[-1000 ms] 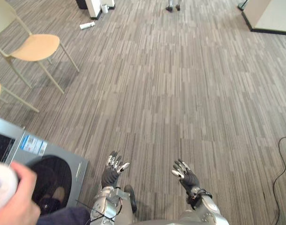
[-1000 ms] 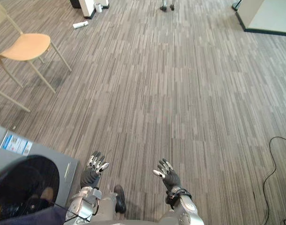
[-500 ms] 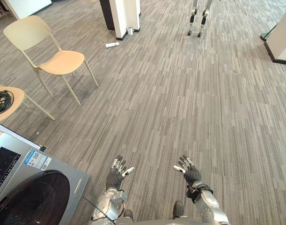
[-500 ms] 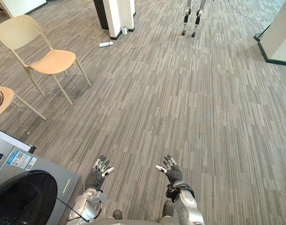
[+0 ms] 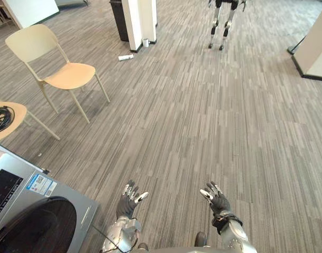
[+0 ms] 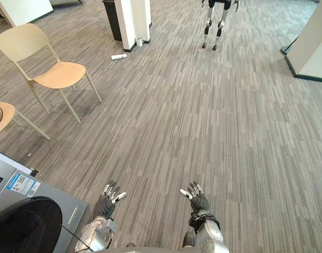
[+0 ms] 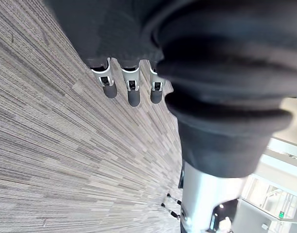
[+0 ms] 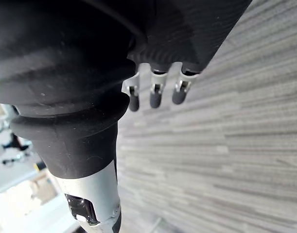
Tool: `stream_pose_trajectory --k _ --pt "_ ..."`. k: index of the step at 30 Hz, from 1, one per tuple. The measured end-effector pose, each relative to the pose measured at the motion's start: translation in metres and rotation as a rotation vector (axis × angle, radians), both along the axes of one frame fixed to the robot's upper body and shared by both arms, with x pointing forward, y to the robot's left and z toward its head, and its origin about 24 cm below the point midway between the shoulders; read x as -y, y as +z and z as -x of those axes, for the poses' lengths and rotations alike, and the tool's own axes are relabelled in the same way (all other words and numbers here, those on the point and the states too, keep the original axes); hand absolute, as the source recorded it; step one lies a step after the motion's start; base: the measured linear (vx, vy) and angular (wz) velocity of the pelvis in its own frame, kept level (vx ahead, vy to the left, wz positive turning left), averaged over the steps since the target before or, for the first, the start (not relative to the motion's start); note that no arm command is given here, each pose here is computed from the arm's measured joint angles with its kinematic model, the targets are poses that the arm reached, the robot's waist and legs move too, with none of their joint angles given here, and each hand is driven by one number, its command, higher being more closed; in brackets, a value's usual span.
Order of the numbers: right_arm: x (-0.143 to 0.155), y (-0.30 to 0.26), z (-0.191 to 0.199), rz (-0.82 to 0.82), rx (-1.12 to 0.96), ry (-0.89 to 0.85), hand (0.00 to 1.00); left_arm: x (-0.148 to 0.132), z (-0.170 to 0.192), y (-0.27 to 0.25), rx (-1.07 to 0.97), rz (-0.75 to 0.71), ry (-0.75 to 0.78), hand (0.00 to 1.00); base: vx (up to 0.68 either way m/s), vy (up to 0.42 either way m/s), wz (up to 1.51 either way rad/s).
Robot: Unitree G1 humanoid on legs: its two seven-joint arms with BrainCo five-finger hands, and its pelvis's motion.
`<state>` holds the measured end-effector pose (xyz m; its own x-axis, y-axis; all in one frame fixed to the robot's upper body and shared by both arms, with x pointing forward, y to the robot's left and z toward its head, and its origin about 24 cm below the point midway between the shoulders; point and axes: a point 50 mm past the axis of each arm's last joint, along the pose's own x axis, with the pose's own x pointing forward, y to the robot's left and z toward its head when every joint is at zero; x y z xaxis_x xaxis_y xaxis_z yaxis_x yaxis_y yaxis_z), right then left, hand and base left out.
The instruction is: Organize washtable
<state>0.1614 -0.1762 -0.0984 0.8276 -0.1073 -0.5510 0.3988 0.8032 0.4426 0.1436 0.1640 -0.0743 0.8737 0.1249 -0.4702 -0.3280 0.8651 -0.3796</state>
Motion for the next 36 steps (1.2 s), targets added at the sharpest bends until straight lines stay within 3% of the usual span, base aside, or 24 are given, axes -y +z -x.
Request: stream_pose_trajectory --k 6,11,17,22,28,31,36 --pt "0.005 -0.006 0.015 0.002 -0.039 -0.033 0.0 -0.019 0.0 0.001 -0.01 -0.048 0.053 0.0 0.07 0.002 -0.57" --pt "0.023 -0.001 0.016 0.042 -0.025 -0.091 0.0 -0.012 -0.022 0.008 0.043 -0.035 0.028 0.0 0.38 -0.105 -0.48" --pt "0.036 0.006 0.006 0.007 0.02 -0.144 0.0 0.023 -0.039 0.011 0.08 0.087 0.018 0.0 0.56 -0.369 -0.07" --pt "0.041 0.013 -0.003 0.018 0.062 -0.13 0.0 0.014 -0.033 0.008 0.064 0.118 0.072 0.0 0.47 -0.126 -0.54" --pt "0.03 0.012 -0.004 0.082 0.05 0.003 0.0 0.007 -0.031 0.01 0.085 0.116 0.091 0.0 0.42 0.283 -0.28" --pt "-0.002 0.015 -0.015 0.059 0.088 0.146 0.0 -0.012 -0.037 0.02 0.136 0.069 0.138 0.0 0.39 0.169 0.16" --pt "-0.016 0.021 -0.025 0.042 0.144 0.199 0.0 -0.016 -0.015 0.016 0.105 0.065 0.193 0.0 0.26 0.135 -0.58"
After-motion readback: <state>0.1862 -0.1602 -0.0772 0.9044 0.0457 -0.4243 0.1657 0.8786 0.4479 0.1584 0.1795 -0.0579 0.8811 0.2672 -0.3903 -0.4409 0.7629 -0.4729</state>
